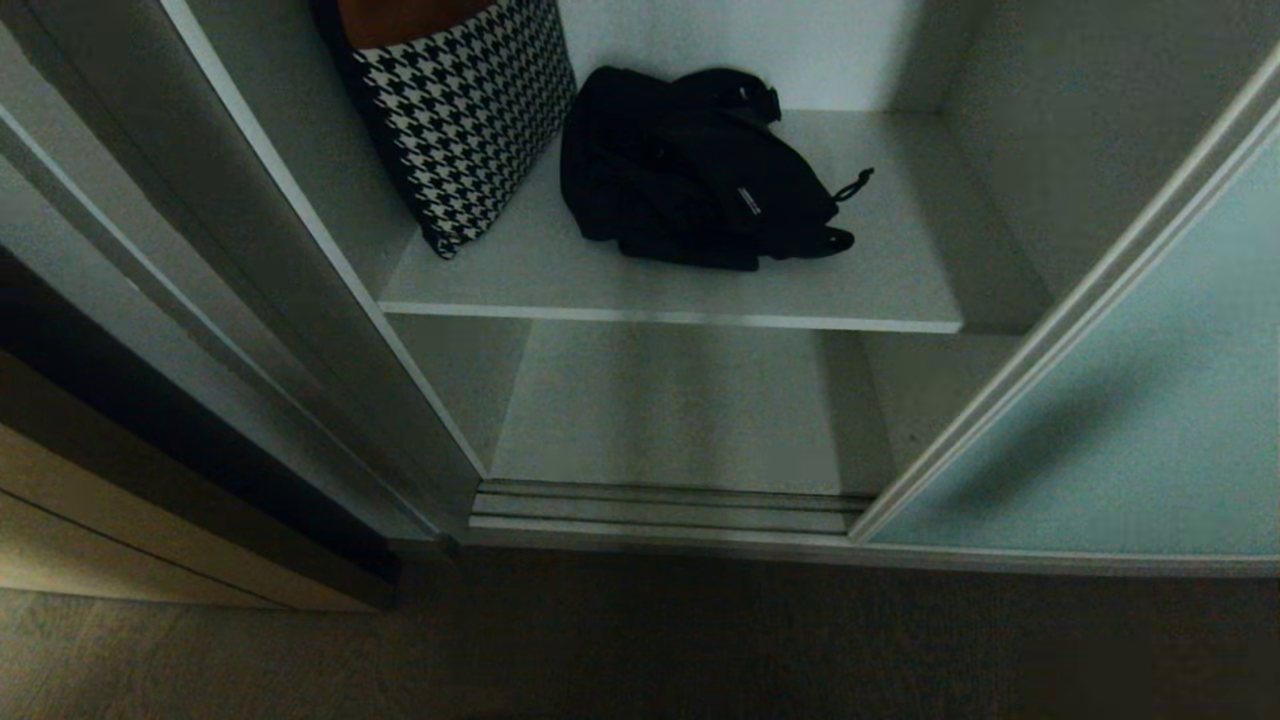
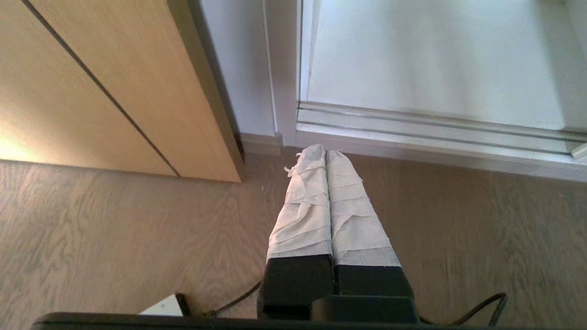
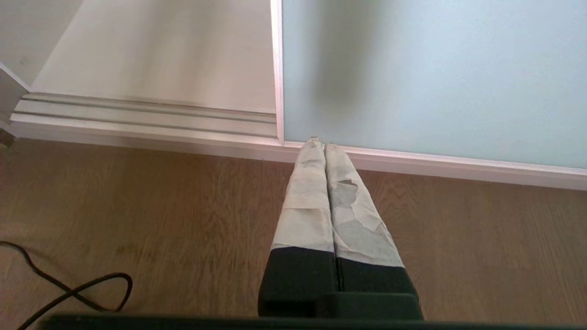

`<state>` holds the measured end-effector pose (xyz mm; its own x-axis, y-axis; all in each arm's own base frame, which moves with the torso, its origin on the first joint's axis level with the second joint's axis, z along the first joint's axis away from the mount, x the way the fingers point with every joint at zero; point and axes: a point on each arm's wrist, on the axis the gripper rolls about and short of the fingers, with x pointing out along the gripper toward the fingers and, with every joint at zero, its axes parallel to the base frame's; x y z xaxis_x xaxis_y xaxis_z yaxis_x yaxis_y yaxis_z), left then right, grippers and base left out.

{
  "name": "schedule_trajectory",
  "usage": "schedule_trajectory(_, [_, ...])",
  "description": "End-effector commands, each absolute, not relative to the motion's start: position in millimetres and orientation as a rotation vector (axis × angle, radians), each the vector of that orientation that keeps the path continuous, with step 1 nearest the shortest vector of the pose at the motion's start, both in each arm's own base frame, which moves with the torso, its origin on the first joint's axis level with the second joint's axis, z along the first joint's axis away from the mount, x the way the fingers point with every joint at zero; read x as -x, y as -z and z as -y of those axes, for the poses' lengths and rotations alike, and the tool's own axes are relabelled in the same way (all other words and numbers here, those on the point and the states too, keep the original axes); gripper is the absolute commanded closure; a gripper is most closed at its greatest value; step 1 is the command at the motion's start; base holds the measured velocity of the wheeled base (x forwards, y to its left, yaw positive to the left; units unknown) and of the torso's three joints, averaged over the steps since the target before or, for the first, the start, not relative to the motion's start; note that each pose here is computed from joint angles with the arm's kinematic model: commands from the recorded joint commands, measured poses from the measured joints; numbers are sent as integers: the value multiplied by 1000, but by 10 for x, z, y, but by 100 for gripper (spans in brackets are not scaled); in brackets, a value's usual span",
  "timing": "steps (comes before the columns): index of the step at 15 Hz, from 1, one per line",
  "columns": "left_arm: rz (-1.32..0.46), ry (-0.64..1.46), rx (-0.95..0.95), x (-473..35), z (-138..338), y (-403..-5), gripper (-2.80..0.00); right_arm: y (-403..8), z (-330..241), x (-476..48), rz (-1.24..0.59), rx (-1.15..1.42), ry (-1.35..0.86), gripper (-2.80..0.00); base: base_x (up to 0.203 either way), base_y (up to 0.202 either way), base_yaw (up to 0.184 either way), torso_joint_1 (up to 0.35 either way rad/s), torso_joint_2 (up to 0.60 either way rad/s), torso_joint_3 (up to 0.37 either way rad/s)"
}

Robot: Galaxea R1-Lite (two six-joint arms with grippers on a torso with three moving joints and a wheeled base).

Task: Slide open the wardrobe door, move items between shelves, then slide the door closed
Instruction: Open the door

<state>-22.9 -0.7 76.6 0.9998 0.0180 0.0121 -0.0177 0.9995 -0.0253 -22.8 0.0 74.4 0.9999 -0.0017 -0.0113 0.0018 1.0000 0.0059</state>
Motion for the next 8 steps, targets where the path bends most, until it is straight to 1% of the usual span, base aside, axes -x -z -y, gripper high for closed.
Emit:
schedule_trajectory(1, [8, -18, 24, 225, 7, -766, 0, -744, 0, 228, -11, -6, 2, 0, 0, 0, 0, 0, 0, 0])
schedule_trajectory(7, [15, -46, 17, 226, 1, -775, 0, -744, 0, 227, -12, -6, 2, 0, 0, 0, 0, 0, 0, 0])
schedule_trajectory(8, [49, -51, 19, 247, 0, -857, 0, -744, 0, 228, -11, -6, 2, 0, 0, 0, 0, 0, 0, 0])
